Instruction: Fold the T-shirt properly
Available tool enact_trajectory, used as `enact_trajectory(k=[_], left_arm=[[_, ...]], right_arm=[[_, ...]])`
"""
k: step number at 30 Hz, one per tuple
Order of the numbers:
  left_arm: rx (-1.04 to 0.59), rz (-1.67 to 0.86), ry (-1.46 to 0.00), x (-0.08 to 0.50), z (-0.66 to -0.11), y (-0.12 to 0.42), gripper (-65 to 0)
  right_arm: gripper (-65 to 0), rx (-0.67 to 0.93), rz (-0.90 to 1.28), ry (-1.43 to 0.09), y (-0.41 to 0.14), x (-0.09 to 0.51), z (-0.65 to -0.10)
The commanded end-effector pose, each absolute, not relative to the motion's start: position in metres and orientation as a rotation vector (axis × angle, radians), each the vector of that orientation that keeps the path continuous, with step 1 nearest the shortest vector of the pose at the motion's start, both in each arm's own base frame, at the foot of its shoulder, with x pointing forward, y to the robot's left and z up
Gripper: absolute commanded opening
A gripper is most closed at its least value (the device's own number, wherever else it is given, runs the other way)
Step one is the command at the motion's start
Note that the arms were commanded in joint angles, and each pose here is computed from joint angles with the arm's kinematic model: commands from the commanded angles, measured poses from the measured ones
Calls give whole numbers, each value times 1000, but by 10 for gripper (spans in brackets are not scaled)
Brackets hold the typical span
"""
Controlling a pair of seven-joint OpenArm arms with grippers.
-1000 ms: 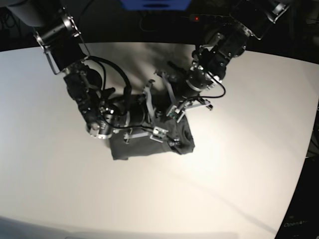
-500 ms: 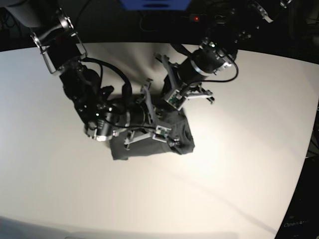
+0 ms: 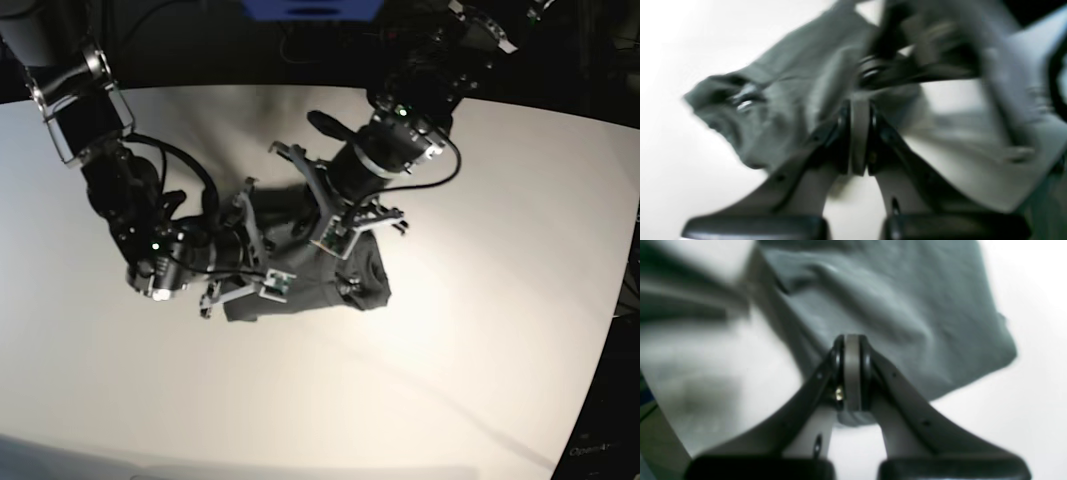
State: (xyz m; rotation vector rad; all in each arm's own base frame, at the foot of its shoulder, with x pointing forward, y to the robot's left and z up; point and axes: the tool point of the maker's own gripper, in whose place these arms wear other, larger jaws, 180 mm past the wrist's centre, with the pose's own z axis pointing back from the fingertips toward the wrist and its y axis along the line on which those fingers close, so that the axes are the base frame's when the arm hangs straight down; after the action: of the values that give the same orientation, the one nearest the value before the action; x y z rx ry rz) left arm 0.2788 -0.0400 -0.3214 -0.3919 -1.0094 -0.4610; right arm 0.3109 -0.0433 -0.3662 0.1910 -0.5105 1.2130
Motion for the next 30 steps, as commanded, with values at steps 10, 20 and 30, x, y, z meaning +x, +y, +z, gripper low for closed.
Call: enact_trajectory(k=[10, 20, 30], left_arm=[[-314, -337, -1042, 314, -325, -6, -632], [-255, -324, -995, 330, -375, 8, -632], [-237, -326, -955, 329, -390, 12, -632]], right_arm=[[-649, 117, 1223, -602, -56, 346, -331], [-649, 102, 1164, -636, -69, 358, -320], [-649, 86, 1102, -729, -74, 384, -291]])
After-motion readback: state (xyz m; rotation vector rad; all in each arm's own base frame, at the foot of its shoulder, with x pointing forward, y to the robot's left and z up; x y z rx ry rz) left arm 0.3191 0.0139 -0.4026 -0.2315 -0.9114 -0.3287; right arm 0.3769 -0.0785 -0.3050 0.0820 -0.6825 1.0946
